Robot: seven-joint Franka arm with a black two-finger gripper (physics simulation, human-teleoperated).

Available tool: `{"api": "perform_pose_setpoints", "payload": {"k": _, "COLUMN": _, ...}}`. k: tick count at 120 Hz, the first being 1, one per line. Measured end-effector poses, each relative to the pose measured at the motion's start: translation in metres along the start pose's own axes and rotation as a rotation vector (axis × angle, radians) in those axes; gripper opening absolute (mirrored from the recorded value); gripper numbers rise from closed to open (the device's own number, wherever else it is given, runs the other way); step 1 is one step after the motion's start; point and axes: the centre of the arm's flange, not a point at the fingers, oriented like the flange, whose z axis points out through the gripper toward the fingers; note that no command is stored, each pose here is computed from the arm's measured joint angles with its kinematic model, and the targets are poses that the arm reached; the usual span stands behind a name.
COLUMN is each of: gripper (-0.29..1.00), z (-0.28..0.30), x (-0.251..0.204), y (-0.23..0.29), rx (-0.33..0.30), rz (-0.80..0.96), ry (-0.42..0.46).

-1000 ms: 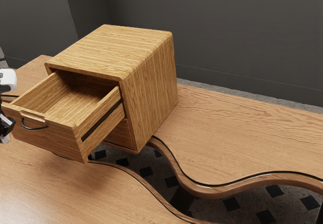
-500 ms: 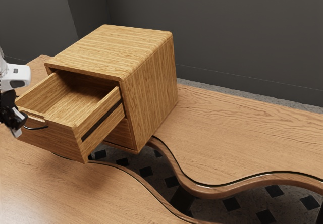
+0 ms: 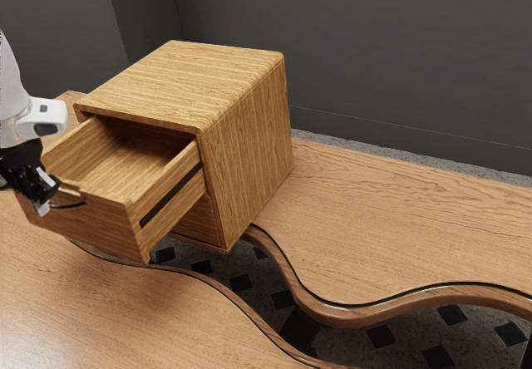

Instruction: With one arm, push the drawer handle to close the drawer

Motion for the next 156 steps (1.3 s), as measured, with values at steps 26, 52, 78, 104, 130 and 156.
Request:
{"api": "perform_pose_setpoints", "payload": {"k": 26, "gripper": -0.08, "z": -0.002, "x": 0.01, "y": -0.001, "rx": 0.001, "rz": 0.005, "ry": 0.007}}
{"api": "perform_pose_setpoints", "payload": {"k": 52, "gripper": -0.08, "z": 0.002, "x": 0.024, "y": -0.003, "rx": 0.0, "rz": 0.009, "ry": 0.006}}
{"api": "perform_pose_setpoints", "payload": {"k": 78, "gripper": -0.08, "z": 0.001, "x": 0.039, "y": -0.006, "rx": -0.007, "rz": 0.011, "ry": 0.012}}
{"api": "perform_pose_setpoints", "payload": {"k": 104, "gripper": -0.08, "z": 0.0, "x": 0.06, "y": -0.009, "rx": -0.024, "rz": 0.007, "ry": 0.012}}
{"api": "perform_pose_setpoints", "payload": {"k": 130, "gripper": -0.08, "z": 0.001, "x": 0.077, "y": -0.008, "rx": -0.032, "rz": 0.011, "ry": 0.01}}
{"api": "perform_pose_setpoints", "payload": {"k": 156, "gripper": -0.08, "z": -0.001, "x": 0.095, "y": -0.008, "rx": -0.038, "rz": 0.013, "ry": 0.012}}
